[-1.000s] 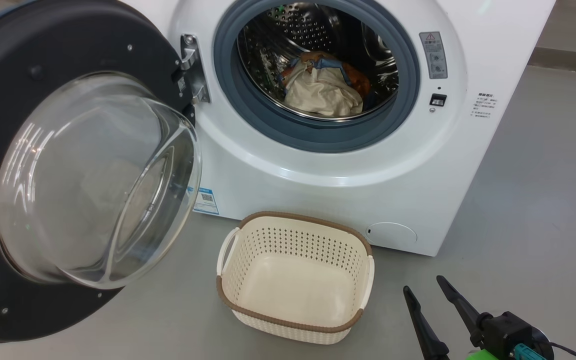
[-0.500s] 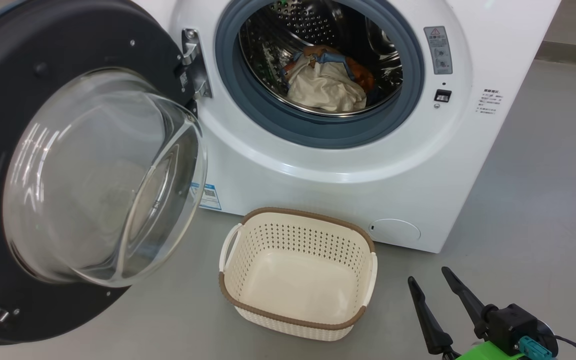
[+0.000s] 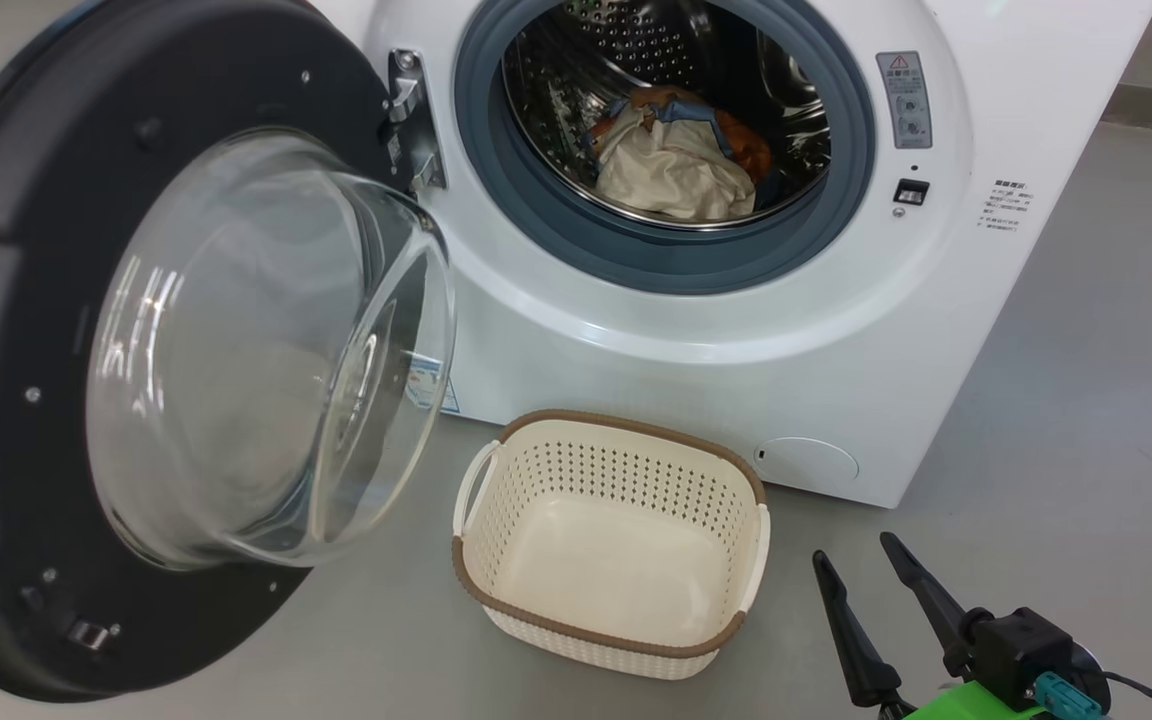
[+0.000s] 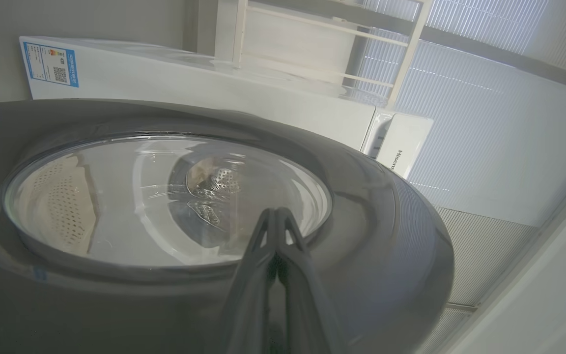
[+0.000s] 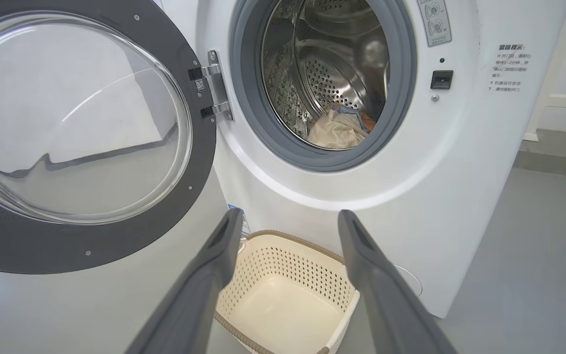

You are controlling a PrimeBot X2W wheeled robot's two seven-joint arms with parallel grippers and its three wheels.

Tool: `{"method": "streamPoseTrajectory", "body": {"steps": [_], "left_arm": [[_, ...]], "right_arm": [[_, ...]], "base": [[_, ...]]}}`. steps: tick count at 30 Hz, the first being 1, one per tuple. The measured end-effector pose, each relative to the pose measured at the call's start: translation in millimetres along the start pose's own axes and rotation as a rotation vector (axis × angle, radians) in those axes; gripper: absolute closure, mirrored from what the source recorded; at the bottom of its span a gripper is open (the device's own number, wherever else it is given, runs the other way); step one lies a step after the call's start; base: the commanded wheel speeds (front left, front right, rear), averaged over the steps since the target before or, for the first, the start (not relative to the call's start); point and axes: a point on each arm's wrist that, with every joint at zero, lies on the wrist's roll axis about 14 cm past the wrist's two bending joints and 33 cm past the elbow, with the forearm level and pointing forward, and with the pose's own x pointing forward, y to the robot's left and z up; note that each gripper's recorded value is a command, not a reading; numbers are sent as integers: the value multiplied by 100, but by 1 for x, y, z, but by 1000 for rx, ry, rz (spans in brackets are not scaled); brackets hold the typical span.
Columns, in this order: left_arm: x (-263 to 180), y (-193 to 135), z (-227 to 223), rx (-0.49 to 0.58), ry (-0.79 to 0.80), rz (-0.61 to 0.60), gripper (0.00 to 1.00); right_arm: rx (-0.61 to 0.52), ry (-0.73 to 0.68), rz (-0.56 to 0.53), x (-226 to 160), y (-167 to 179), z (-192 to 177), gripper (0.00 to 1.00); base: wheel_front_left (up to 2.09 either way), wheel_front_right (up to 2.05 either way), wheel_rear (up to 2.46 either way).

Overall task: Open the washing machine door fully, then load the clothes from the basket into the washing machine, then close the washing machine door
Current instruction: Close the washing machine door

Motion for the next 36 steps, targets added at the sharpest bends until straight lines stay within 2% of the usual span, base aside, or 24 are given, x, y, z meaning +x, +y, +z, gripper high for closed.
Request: {"method": "streamPoseTrajectory", "body": {"steps": [14,27,36], "left_arm": [[-2,8,-67,51,202,64,100],[-8,-7,-142,102,399,39,100],[12,-13,-191,113,537,5,100]], "right_arm": [[8,-4,-41,-3,-12,0,0],[13,-7,-69,-8,-18,1,0],[15,-11,-121,-18,-33,2,0]], "base": [[0,0,0],[0,0,0],[0,0,0]]}}
